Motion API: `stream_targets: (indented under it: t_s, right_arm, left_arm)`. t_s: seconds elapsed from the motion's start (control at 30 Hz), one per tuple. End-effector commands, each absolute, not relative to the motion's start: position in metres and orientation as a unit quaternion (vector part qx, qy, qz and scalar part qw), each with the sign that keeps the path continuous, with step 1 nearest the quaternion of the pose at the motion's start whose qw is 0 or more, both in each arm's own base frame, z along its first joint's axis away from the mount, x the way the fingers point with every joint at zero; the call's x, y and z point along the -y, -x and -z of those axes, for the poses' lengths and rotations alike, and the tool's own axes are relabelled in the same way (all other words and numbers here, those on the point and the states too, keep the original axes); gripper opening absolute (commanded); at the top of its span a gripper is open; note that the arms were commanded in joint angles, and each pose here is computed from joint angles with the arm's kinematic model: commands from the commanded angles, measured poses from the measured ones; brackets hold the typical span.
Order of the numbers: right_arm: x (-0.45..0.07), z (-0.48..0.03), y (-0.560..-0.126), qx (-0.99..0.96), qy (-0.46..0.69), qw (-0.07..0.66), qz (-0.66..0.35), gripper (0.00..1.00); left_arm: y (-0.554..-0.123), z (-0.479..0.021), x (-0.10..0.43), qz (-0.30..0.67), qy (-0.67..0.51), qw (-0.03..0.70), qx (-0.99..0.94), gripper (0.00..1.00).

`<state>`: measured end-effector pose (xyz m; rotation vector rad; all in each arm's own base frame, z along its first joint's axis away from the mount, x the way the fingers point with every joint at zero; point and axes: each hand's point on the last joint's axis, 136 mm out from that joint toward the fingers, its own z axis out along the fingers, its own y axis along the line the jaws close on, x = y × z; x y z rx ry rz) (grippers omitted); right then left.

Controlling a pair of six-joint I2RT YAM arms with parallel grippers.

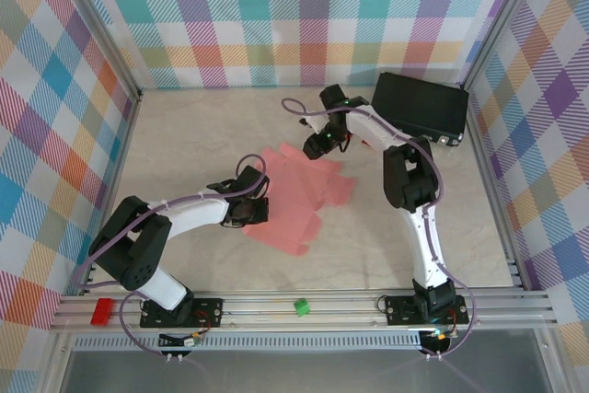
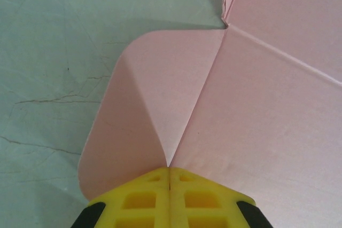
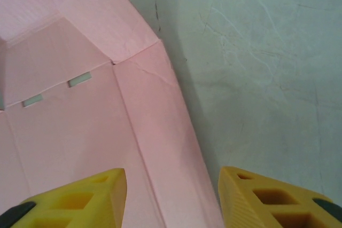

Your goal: Fold the paper box

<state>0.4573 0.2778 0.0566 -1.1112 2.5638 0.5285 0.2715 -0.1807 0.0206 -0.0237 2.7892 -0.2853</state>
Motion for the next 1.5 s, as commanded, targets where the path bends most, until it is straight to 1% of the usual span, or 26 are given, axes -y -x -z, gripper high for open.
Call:
stream_targets:
  t_s: [0.0,0.17,0.43,0.77,1.1,1.47]
  right_arm:
    - [-0.273,-0.051,-0.455,-0.888,0.412,0.129,-0.160,0.49]
    - [-0.268,-0.043,-0.458,-0.889,0.416,0.123,-0.144,0.50]
    - [-0.267,-0.030,-0.441,-0.883,0.434,0.070,-0.166,0.51]
    - [-0.268,-0.024,-0.435,-0.879,0.440,0.047,-0.178,0.52]
    - [-0.270,-0.036,-0.409,-0.859,0.459,0.001,-0.227,0.51]
    - [-0.273,-0.075,-0.403,-0.842,0.475,0.023,-0.254,0.49]
  left_arm:
    - [-0.249,-0.008,0.171,0.080,-0.005,0.131,-0.988,0.00]
    - [-0.249,-0.008,0.171,0.081,-0.005,0.130,-0.988,0.00]
    - [-0.248,-0.006,0.171,0.081,-0.006,0.127,-0.989,0.00]
    - [-0.248,-0.005,0.172,0.085,-0.003,0.127,-0.988,0.00]
    - [-0.249,-0.006,0.172,0.083,-0.003,0.128,-0.988,0.00]
    - [-0.249,-0.007,0.173,0.084,-0.002,0.127,-0.988,0.00]
